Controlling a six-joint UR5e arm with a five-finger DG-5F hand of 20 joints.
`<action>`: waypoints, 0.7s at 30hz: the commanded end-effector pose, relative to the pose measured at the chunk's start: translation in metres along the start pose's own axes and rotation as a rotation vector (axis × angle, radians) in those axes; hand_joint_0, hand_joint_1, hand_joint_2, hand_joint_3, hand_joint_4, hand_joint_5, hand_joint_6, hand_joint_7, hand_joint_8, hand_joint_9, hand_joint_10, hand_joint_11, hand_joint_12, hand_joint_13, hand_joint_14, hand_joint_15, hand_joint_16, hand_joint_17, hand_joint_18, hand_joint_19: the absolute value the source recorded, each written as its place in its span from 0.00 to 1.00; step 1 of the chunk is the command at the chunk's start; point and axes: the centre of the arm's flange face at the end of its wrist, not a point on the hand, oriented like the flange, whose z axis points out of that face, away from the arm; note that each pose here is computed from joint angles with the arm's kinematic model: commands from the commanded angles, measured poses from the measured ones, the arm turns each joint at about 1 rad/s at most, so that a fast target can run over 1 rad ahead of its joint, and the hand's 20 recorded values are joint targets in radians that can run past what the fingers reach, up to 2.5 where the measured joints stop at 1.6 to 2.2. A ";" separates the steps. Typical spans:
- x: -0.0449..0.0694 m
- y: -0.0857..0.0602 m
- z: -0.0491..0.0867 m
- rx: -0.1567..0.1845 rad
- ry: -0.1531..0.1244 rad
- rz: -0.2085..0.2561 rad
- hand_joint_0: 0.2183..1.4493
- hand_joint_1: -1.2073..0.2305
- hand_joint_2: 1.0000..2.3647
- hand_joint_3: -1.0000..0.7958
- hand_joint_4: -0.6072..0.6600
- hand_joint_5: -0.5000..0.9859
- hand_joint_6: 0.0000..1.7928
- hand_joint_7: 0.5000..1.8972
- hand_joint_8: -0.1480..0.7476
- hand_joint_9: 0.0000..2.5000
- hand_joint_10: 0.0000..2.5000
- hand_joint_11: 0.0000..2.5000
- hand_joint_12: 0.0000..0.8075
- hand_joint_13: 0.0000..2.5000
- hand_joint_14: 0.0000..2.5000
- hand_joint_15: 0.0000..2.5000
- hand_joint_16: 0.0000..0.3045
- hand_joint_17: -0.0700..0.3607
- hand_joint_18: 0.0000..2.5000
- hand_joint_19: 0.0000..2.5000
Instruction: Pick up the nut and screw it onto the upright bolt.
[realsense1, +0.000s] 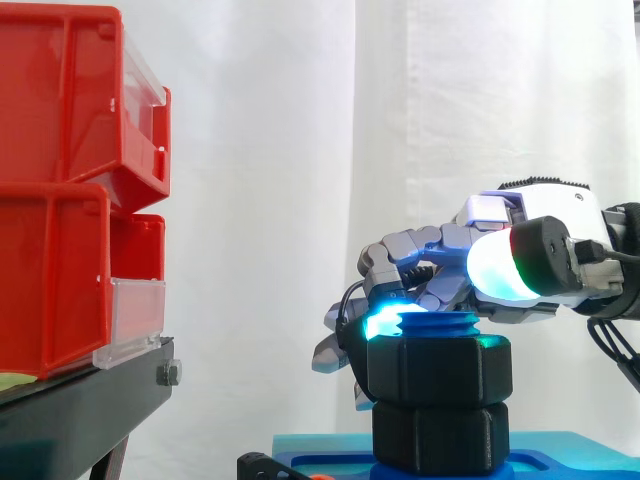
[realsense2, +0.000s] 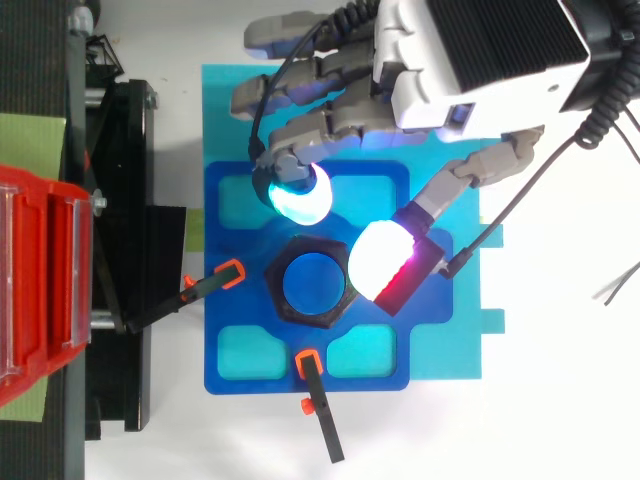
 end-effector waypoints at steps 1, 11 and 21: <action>-0.001 -0.002 -0.001 0.000 -0.003 -0.002 0.24 0.66 0.00 0.28 0.64 0.31 0.28 0.57 0.46 0.32 0.00 0.00 0.34 0.18 0.00 0.00 0.11 0.33 0.07 0.00; -0.026 -0.001 0.007 -0.052 -0.039 -0.025 0.23 0.70 0.00 0.28 0.64 0.23 0.28 0.19 0.42 0.25 0.00 0.00 0.38 0.12 0.00 0.00 0.12 0.35 0.00 0.00; -0.035 0.011 0.019 -0.074 -0.054 -0.034 0.22 0.73 0.00 0.28 0.62 0.22 0.28 0.12 0.41 0.20 0.00 0.00 0.39 0.08 0.00 0.00 0.14 0.38 0.00 0.00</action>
